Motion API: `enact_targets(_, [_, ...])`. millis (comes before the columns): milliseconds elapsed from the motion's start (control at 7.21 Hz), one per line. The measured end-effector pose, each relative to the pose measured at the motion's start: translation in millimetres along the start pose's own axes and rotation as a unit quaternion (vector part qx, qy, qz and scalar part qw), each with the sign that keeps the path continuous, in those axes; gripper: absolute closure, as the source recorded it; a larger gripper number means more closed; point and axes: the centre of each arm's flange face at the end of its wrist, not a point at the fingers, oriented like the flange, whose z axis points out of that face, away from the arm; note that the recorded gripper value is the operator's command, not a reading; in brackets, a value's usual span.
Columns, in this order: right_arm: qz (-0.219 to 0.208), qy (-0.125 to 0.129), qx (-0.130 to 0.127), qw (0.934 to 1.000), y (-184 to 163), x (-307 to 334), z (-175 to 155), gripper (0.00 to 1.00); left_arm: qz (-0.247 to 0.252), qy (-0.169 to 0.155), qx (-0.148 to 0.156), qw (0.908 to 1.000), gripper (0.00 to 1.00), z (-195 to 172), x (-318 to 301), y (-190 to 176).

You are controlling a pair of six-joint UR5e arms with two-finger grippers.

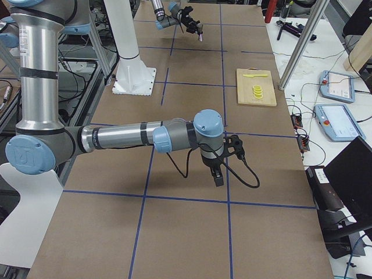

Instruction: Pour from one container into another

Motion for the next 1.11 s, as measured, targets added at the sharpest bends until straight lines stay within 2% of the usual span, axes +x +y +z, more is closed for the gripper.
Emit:
enact_targets(277, [0.004,0.000,0.001,1.0000,-1,-1,-1,0.00,0.050,0.095,0.000,0.9942,1.00,45,-12,-38])
enact_targets(555, [0.009,0.000,0.001,1.0000,-1,-1,-1,0.00,0.071,0.185,-0.018,0.9801,1.00,125,-3,-92])
enact_targets(832, [0.013,-0.001,0.002,0.9999,-1,-2,-2,0.00,0.077,0.231,-0.018,0.9698,1.00,200,19,-133])
enact_targets(1109, [0.023,0.000,0.006,0.9997,-3,-5,-6,0.00,0.073,0.245,-0.014,0.9667,1.00,253,50,-152])
